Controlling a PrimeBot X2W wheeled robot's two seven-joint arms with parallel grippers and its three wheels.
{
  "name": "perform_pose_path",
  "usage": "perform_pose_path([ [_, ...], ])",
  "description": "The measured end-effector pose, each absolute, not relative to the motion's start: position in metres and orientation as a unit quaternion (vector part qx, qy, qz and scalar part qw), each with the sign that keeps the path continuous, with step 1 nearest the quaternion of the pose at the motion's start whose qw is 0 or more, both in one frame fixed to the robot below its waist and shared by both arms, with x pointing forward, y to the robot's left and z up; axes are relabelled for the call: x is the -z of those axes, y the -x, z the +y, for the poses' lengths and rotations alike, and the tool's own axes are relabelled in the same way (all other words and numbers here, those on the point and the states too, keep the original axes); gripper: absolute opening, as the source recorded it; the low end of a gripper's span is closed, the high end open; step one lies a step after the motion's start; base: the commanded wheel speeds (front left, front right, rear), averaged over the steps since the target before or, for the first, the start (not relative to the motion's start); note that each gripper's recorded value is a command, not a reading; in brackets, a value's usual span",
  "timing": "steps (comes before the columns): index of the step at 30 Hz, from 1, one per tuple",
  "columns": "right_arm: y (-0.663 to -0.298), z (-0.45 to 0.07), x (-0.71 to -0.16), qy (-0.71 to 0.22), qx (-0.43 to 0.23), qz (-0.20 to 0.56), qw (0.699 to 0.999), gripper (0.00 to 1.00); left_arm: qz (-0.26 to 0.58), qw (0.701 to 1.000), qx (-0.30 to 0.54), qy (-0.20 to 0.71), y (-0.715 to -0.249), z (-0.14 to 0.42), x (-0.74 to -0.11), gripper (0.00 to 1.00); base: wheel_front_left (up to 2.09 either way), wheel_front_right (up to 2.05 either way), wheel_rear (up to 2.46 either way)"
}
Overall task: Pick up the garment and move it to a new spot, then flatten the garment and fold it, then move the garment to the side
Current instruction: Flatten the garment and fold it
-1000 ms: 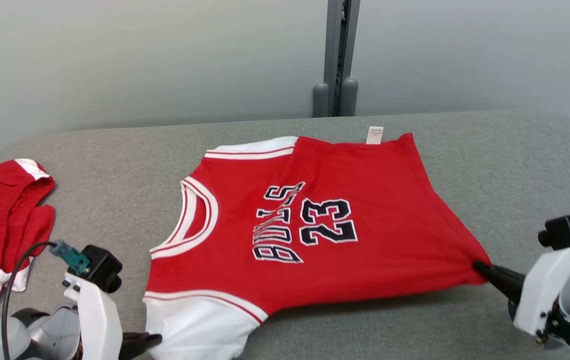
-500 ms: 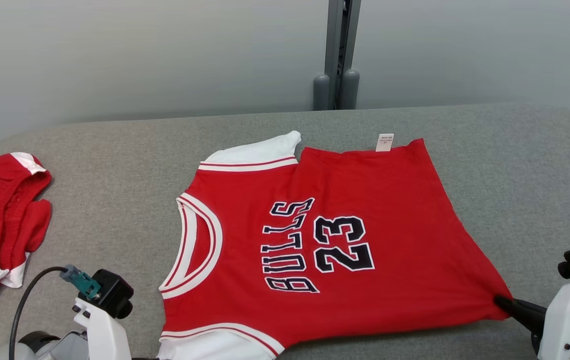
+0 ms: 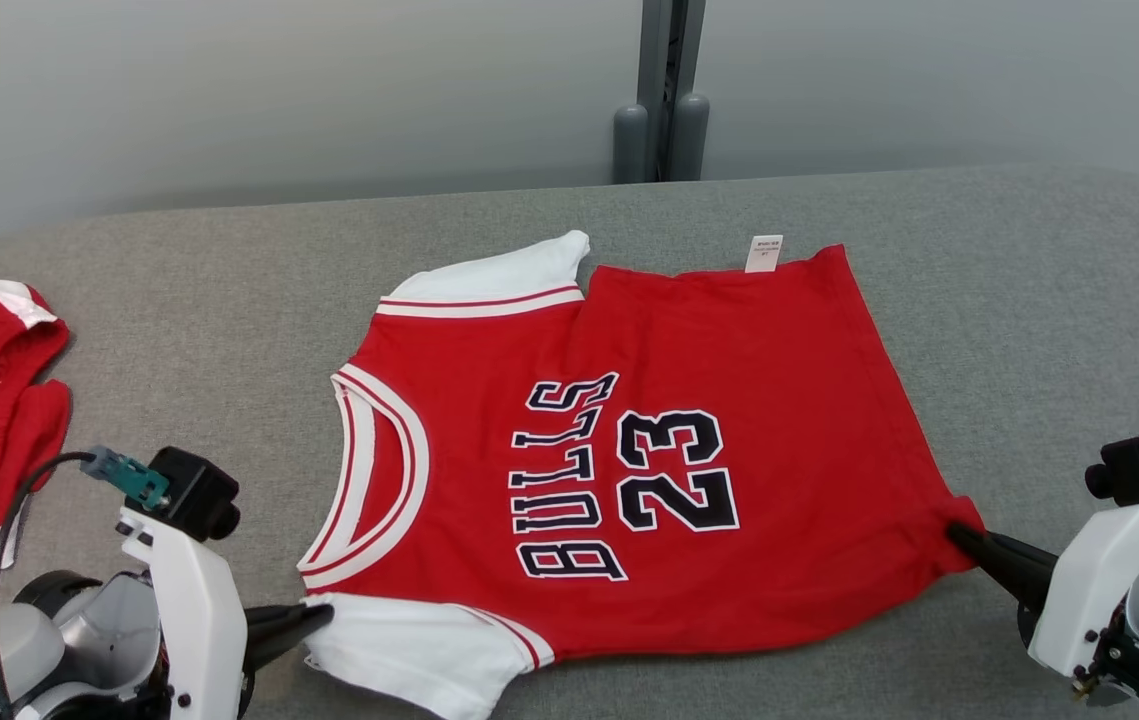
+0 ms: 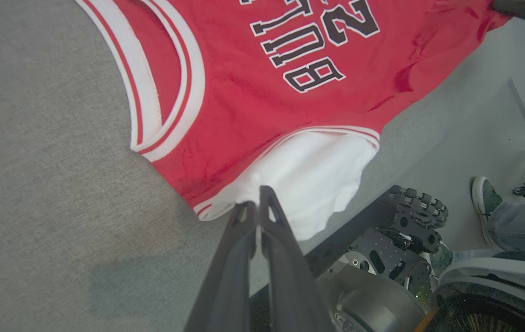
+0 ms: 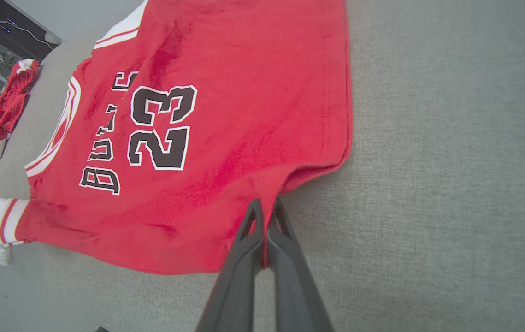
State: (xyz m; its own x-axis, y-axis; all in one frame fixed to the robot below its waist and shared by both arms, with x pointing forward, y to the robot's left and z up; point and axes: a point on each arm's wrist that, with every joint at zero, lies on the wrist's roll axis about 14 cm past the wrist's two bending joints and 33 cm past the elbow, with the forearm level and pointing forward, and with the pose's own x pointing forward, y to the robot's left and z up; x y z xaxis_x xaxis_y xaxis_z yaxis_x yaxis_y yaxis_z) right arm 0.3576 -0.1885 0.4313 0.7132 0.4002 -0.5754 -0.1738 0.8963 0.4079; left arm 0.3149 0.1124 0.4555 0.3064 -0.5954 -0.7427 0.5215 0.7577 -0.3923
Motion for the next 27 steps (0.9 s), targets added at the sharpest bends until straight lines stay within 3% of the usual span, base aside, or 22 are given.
perform_pose_path([
  [15, -0.384, -0.203, -0.43, -0.203, -0.103, 0.337, 0.914, 0.0, 0.473, 0.822, 0.308, 0.08, -0.379, 0.127, -0.446, 0.0, 0.0, 0.0, 0.0],
  [27, -0.416, -0.189, -0.427, -0.206, -0.105, 0.338, 0.912, 0.0, 0.484, 0.816, 0.303, 0.087, -0.415, 0.123, -0.428, 0.0, 0.0, 0.0, 0.0],
])
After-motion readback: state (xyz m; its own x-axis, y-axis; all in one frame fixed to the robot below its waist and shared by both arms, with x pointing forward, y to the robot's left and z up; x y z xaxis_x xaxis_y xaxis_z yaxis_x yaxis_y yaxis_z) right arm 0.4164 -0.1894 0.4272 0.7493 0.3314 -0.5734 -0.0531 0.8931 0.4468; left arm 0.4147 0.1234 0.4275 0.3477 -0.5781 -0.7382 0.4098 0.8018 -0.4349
